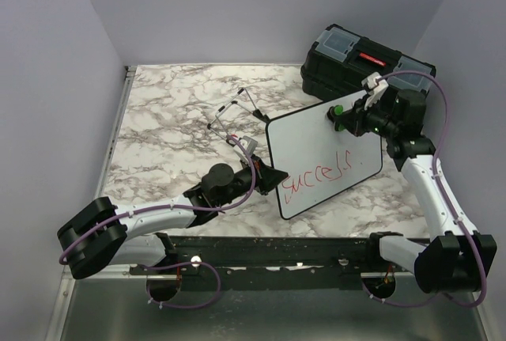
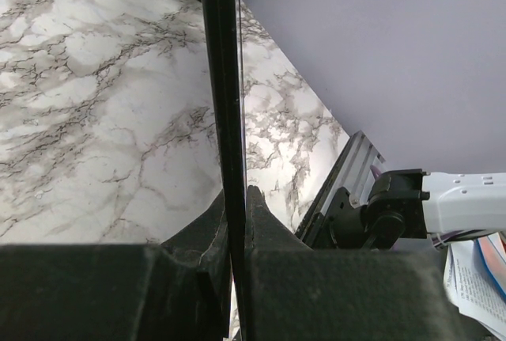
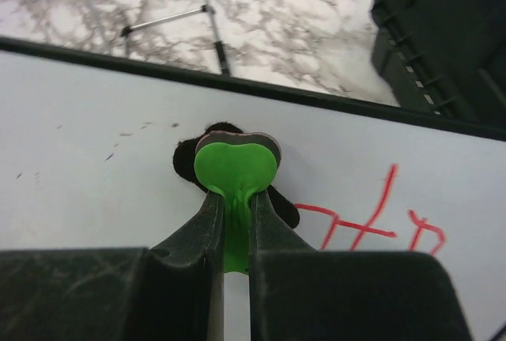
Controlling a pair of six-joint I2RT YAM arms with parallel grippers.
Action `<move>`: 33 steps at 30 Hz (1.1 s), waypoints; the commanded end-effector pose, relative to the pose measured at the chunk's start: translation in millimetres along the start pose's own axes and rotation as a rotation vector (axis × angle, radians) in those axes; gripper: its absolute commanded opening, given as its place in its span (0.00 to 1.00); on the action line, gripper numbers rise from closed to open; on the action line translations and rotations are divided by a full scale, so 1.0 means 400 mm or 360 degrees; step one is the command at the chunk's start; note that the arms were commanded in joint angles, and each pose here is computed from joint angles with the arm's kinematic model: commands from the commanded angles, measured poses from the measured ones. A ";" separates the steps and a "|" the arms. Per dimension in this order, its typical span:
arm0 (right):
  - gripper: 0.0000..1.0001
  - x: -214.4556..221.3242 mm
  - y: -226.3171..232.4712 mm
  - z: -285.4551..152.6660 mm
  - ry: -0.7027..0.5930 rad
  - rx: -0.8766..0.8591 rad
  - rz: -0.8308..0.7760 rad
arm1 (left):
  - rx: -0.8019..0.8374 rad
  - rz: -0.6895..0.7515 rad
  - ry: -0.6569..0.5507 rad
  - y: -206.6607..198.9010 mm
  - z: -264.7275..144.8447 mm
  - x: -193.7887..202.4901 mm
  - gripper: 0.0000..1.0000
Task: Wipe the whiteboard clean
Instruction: Erase the whiteboard at the center of the board.
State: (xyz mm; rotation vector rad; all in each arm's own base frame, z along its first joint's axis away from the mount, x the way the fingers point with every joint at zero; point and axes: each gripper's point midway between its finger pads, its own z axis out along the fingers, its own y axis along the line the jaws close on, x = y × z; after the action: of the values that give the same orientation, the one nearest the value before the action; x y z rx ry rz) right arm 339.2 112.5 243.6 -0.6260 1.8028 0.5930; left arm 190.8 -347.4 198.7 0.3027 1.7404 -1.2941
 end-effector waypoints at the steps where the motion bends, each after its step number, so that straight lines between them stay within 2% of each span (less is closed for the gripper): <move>1: 0.01 -0.055 -0.110 -0.014 -0.0070 0.0398 0.0023 | 0.0189 0.0045 -0.0135 -0.077 -0.007 -0.064 0.00; 3: 0.01 -0.022 -0.110 -0.017 -0.0005 0.0402 0.0003 | 0.0192 0.0045 -0.0134 -0.078 -0.007 -0.063 0.00; 5: 0.01 0.021 -0.081 -0.015 0.0076 0.0294 -0.0036 | 0.0194 0.0045 -0.0137 -0.078 -0.009 -0.063 0.00; 9: 0.00 0.103 0.022 -0.017 0.0220 -0.0090 -0.0091 | 0.0197 0.0048 -0.0138 -0.079 -0.010 -0.064 0.00; 12: 0.01 0.132 0.114 -0.028 0.0229 -0.0437 -0.0093 | 0.0200 0.0050 -0.0139 -0.080 -0.008 -0.064 0.00; 14: 0.01 0.131 0.150 -0.037 0.0205 -0.0568 -0.0087 | 0.0201 0.0051 -0.0140 -0.081 -0.006 -0.065 0.00; 17: 0.01 0.084 0.120 -0.023 0.0130 -0.0449 -0.0076 | 0.0204 0.0046 -0.0139 -0.082 -0.006 -0.065 0.00; 22: 0.01 -0.031 -0.072 -0.007 -0.0091 0.0290 0.0071 | 0.0202 0.0043 -0.0140 -0.081 -0.008 -0.065 0.00; 25: 0.01 -0.046 -0.137 -0.012 -0.0110 0.0500 0.0095 | 0.0203 0.0041 -0.0141 -0.081 -0.010 -0.064 0.00; 28: 0.01 0.009 -0.139 -0.004 0.0024 0.0473 0.0055 | 0.0211 0.0043 -0.0144 -0.083 -0.011 -0.065 0.00; 33: 0.01 0.130 -0.001 -0.015 0.0239 -0.0034 -0.0199 | 0.0223 0.0045 -0.0143 -0.087 -0.012 -0.065 0.00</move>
State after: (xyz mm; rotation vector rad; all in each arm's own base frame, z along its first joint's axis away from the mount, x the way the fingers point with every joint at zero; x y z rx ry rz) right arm 359.9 85.2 228.4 -0.5364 1.8652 0.4039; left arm 189.9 -346.7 197.9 0.2950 1.7386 -1.3037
